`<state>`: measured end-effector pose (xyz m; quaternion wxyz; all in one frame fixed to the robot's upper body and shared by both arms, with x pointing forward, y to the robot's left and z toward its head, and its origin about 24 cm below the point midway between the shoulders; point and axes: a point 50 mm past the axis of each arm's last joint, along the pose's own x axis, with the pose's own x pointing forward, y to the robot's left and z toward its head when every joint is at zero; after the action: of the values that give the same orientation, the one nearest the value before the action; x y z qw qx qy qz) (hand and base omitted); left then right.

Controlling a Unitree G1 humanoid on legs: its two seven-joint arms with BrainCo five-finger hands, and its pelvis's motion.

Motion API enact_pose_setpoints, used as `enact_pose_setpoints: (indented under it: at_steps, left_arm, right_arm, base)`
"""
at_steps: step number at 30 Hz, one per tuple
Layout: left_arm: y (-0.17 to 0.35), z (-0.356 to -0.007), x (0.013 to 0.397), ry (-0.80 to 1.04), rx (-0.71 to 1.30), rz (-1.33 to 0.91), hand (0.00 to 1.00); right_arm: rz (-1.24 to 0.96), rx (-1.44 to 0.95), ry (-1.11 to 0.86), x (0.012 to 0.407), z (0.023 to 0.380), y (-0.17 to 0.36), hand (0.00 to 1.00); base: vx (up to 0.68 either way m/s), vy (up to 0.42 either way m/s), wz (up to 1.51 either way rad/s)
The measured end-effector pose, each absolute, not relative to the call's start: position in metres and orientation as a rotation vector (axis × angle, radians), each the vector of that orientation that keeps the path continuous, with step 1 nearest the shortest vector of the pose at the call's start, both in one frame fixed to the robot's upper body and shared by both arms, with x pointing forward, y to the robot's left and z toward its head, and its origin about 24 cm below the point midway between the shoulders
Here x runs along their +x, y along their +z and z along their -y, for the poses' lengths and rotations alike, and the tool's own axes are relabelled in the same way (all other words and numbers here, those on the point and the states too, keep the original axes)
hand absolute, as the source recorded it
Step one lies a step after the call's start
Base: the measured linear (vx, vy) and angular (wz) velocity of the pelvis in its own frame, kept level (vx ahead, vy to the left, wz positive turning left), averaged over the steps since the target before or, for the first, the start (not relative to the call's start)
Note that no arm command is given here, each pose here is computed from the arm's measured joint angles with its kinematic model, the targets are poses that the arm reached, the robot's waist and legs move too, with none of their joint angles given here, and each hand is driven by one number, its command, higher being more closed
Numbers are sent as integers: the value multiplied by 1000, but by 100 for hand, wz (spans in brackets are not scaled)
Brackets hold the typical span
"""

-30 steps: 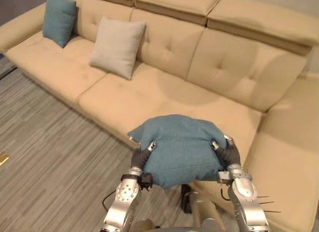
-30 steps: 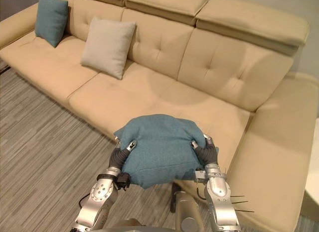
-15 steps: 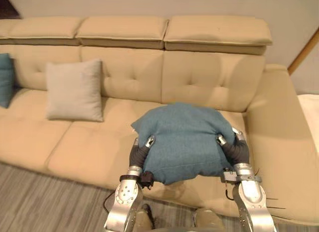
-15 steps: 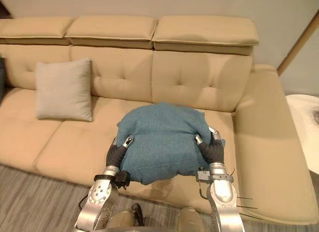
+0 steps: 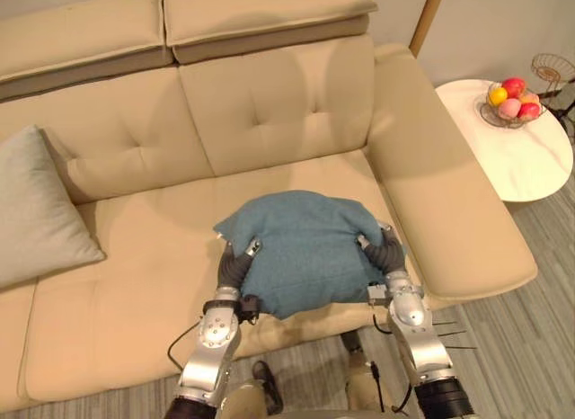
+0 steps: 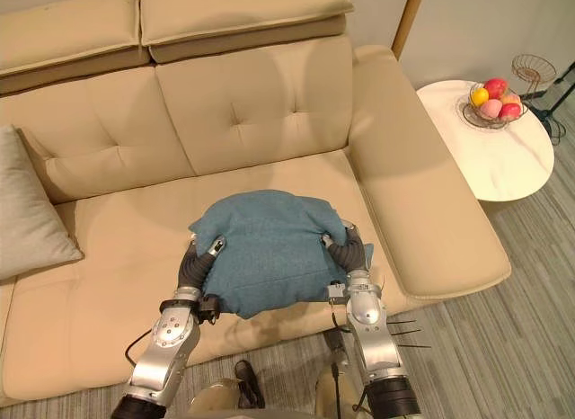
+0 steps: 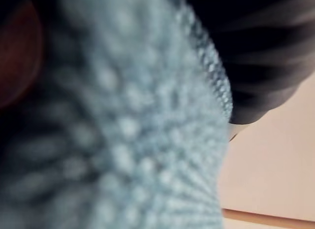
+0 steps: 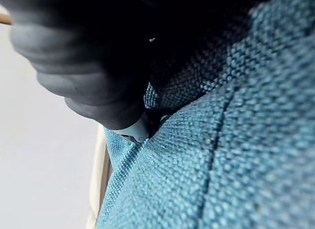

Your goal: Pick up cushions and gather them together orderly.

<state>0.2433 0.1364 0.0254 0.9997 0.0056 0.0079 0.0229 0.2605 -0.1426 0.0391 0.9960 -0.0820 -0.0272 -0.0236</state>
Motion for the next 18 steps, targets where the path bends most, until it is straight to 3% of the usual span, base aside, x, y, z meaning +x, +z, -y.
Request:
enact_pose_setpoints:
  at_steps: [6,10,18]
  left_arm:
    - [90,-133,312,78,141,217,100]
    - [195,-132,359,160,222,517,100]
    - [360,-131,357,339,200,956,100]
  right_arm:
    - [264,-283,-149,320,139,99,100]
    - [547,-284,-289,355,135,197,100]
    - [959,-203,-467,356,123,362,100]
  base:
    - [-163,-55,26]
    - [-195,-85,29]
    - [-64,-36,18]
